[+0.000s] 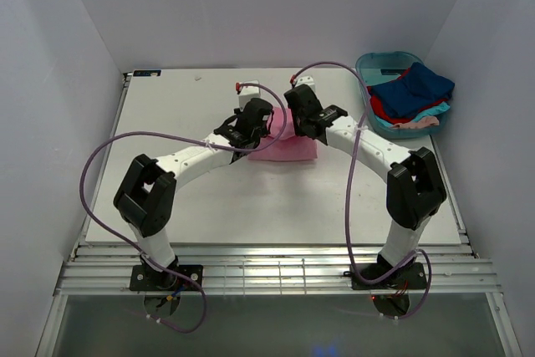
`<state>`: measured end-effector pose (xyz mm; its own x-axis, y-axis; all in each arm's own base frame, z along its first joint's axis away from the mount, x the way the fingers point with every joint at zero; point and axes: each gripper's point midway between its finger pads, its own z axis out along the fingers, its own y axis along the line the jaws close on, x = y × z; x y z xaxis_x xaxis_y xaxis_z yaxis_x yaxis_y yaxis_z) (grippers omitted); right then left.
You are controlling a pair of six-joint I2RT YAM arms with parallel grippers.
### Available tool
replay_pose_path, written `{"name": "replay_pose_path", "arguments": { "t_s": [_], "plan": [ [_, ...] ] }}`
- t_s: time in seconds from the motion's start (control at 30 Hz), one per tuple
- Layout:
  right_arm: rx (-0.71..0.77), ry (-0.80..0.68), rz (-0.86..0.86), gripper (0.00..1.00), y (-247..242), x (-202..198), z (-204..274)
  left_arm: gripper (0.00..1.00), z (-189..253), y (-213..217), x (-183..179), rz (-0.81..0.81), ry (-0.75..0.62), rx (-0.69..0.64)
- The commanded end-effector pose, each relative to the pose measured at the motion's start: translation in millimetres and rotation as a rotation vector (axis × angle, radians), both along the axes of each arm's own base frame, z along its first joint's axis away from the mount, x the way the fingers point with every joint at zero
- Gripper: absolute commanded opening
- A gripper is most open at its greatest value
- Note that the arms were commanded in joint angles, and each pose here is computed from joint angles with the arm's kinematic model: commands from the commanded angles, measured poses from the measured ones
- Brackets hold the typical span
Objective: Fold and stack the t-shirts
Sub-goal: Fold the long partially folded tshirt into a neat square
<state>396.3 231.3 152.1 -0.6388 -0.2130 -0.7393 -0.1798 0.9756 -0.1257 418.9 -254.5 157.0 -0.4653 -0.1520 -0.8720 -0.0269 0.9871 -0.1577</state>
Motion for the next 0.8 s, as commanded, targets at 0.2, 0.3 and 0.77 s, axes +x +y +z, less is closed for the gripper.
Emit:
{"name": "replay_pose_path", "arguments": {
  "t_s": [0.2,0.3,0.77],
  "plan": [
    [0.024,-0.054,0.003,0.08,7.2,57.7,9.0,0.0,-8.1,-6.0,54.1,-0.024,0.002,-0.029],
    [0.018,-0.034,0.007,0.08,7.9,74.0,-4.7,0.0,-21.4,-8.8,70.1,-0.035,0.024,-0.024],
    [0.012,-0.046,-0.032,0.08,3.2,132.9,-28.9,0.0,-29.4,4.9,127.2,0.04,0.003,-0.031]
  ]
}}
